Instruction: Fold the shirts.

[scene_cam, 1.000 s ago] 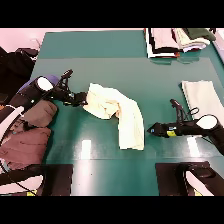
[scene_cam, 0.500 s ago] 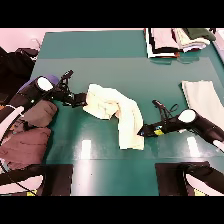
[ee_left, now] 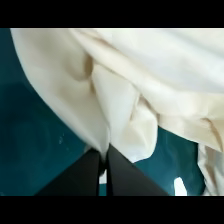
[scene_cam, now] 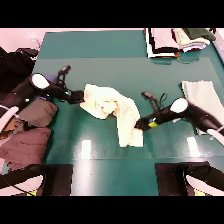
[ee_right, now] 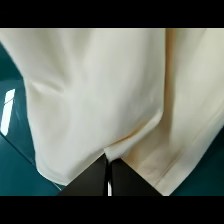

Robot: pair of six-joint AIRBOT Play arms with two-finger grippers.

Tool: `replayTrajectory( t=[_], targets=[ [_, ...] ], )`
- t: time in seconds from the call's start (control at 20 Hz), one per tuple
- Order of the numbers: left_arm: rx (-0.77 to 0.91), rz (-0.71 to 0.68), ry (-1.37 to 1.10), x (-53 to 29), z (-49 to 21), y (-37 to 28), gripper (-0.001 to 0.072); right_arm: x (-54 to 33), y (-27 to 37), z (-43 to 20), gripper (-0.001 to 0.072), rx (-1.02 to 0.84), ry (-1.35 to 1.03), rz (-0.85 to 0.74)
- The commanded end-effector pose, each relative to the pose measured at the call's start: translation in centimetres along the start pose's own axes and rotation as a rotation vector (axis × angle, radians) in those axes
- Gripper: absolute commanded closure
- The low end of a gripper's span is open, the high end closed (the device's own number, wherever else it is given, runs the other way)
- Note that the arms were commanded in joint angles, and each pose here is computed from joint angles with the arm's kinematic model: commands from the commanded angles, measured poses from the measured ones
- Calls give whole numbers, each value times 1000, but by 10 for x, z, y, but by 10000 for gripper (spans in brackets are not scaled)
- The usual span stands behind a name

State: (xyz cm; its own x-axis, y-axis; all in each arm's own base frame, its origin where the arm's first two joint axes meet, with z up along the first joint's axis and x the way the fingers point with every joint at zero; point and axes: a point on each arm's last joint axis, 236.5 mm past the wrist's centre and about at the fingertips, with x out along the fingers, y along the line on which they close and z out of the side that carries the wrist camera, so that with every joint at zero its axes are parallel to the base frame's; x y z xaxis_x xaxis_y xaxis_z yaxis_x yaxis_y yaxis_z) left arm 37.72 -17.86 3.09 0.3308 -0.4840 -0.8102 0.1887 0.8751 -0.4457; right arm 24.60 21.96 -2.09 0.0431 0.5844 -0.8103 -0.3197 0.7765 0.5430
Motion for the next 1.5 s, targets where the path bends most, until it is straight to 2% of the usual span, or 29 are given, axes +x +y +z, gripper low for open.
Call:
replayTrajectory(
  t=[0.0, 0.2, 0.4, 0.65, 0.8, 0.9, 1.05, 1.25, 1.45],
  targets=[
    [178, 98, -200, -89, 47, -18, 683, -101, 0, 51, 694, -110, -232, -126],
    [351, 83, -635, -270, 89, -97, 683, -276, 19, 82, 695, -152, -638, -289],
    [463, 27, -981, -423, 64, -161, 683, -406, 44, 63, 695, -156, -937, -490],
    [527, -1, -1168, -506, 33, -192, 683, -481, 68, 44, 695, -158, -1100, -665],
    [518, 30, -1068, -477, 42, -181, 683, -485, 66, 53, 695, -158, -1063, -652],
    [500, 45, -970, -444, 58, -170, 683, -477, 65, 66, 696, -165, -1024, -579],
    [470, 64, -851, -395, 88, -155, 683, -459, 39, 77, 696, -76, -946, -517],
    [406, 108, -539, -267, 124, -107, 682, -393, -41, 95, 695, 115, -733, -422],
    [304, 142, -271, -112, 146, -39, 682, -274, -144, 100, 695, 290, -396, -429]
  ],
)
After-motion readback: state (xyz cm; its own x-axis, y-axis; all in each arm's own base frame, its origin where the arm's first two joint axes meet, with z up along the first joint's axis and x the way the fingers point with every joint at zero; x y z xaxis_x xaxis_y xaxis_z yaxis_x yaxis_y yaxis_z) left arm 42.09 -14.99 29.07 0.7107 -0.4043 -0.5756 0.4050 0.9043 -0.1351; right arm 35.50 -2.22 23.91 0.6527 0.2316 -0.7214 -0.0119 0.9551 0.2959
